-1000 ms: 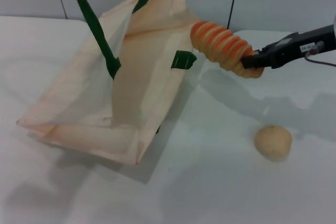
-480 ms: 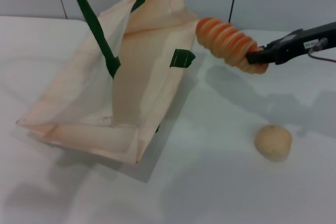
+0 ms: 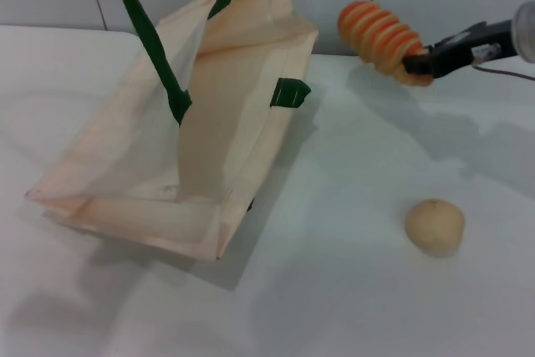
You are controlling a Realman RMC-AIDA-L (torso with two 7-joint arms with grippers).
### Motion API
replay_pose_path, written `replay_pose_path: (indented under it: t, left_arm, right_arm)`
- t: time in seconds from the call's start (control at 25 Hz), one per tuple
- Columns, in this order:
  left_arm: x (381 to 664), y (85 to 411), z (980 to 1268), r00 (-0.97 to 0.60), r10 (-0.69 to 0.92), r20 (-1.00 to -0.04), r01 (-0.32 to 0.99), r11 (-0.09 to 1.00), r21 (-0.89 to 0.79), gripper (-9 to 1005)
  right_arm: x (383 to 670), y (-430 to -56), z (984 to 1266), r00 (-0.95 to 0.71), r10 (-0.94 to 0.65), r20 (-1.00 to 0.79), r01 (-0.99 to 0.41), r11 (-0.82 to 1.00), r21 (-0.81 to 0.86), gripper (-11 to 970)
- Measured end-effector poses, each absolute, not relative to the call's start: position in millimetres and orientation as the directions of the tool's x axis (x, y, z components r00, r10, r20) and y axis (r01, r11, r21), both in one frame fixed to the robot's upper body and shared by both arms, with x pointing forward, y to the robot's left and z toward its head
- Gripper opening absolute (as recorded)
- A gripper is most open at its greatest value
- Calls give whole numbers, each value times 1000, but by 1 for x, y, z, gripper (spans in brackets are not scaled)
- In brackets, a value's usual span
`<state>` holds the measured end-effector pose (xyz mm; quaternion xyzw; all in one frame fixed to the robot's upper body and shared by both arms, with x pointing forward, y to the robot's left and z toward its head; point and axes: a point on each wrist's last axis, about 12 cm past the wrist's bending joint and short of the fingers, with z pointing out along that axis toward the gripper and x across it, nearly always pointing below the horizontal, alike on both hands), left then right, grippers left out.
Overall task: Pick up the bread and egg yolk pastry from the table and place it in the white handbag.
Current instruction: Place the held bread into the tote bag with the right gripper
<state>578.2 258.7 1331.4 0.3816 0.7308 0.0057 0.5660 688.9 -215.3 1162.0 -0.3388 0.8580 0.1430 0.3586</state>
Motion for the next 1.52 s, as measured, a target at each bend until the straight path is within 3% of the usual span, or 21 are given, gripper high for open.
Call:
replay_pose_path:
  t: [0.52, 1.04, 1.52]
  left_arm:
    - [581, 263, 1325, -90, 560, -824, 550, 717, 427, 114]
    - [581, 266, 1323, -100, 566, -818, 540, 722, 433, 114]
    - [582, 266, 1324, -96, 563, -821, 535, 725, 434, 114]
  right_arm:
    - [690, -190, 1165, -487, -419, -766, -720, 689, 82, 238]
    - [673, -227, 1158, -547, -406, -732, -692, 712, 122, 233]
    - [655, -232, 1158, -567, -438, -698, -737, 648, 192, 226]
